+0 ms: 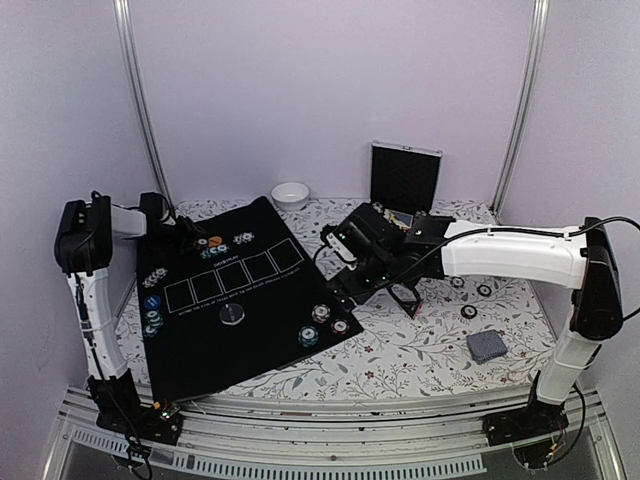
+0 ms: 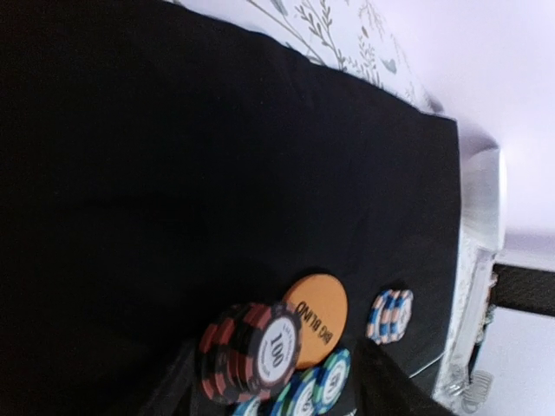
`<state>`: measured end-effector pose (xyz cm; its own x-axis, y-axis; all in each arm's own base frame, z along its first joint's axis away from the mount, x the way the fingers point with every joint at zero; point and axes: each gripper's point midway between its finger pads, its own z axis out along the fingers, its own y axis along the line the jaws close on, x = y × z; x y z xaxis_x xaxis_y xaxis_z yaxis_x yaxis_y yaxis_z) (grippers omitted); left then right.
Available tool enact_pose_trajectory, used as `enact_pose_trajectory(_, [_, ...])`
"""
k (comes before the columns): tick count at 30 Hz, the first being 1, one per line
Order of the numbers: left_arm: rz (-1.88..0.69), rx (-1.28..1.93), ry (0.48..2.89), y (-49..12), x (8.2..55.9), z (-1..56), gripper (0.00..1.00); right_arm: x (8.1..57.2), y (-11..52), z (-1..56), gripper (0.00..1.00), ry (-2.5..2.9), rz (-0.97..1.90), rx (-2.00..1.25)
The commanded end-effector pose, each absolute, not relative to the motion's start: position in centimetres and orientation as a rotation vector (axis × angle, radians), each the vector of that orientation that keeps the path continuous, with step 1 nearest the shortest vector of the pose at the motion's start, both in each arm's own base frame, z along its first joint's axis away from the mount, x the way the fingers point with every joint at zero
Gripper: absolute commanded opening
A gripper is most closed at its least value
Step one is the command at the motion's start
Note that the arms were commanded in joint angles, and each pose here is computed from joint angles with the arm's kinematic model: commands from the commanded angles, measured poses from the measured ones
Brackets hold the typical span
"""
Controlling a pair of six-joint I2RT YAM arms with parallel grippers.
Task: Distribute texas hold em gaming equipment
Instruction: Place the poker chips pile at the big blind area, then pick up the poker chip from the pile of poker chips.
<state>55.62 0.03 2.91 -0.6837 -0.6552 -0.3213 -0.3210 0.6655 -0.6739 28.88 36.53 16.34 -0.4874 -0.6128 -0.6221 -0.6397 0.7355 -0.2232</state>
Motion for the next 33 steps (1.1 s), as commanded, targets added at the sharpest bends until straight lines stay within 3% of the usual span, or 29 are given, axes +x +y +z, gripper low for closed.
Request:
enact_pose_trajectory(1, [-0.538, -0.791, 2.426, 1.8, 53.2, 2.6, 0.72, 30.8, 33.4, 19.3, 0.99, 2.245, 0.005, -0.786])
enact_pose_trajectory(4, [-0.376, -0.714, 2.437, 2.1, 53.5, 4.1, 0.90, 33.2, 28.6, 18.3, 0.99, 2.369, -0.050, -0.607])
enact_pose_trajectory(6, [-0.280, -0.657, 2.455, 2.1, 53.6, 5.0, 0.94, 34.0, 25.1, 17.2, 0.99, 2.465, -0.066, -0.484])
enact_pose_trajectory(13, [-0.153, -0.549, 2.412, 0.8, 52.9, 9.5, 0.96, 32.7, 12.5, 9.6, 0.99, 2.783, -0.017, -0.012])
enact_pose_trajectory(18, [-0.216, -0.423, 2.320, -2.5, 51.3, 14.6, 0.96, 31.4, 8.4, 6.6, 0.98, 2.831, 0.103, 0.189])
enact_pose_trajectory(22, [-0.277, -0.366, 2.293, -4.2, 49.4, 16.3, 0.96, 30.9, 6.8, 4.7, 0.66, 2.865, 0.106, 0.261])
enact_pose_trajectory(23, [-0.284, -0.354, 2.287, -4.3, 49.1, 16.6, 0.96, 30.9, 6.9, 4.4, 0.63, 2.872, 0.116, 0.261])
enact_pose_trajectory(27, [-0.263, -0.331, 2.263, -4.1, 48.1, 18.0, 0.96, 31.0, 6.8, 3.4, 0.72, 2.889, 0.097, 0.262])
enact_pose_trajectory(33, [-0.263, -0.317, 2.237, -4.0, 48.1, 18.9, 0.96, 31.6, 6.7, 2.4, 0.67, 2.915, 0.062, 0.250])
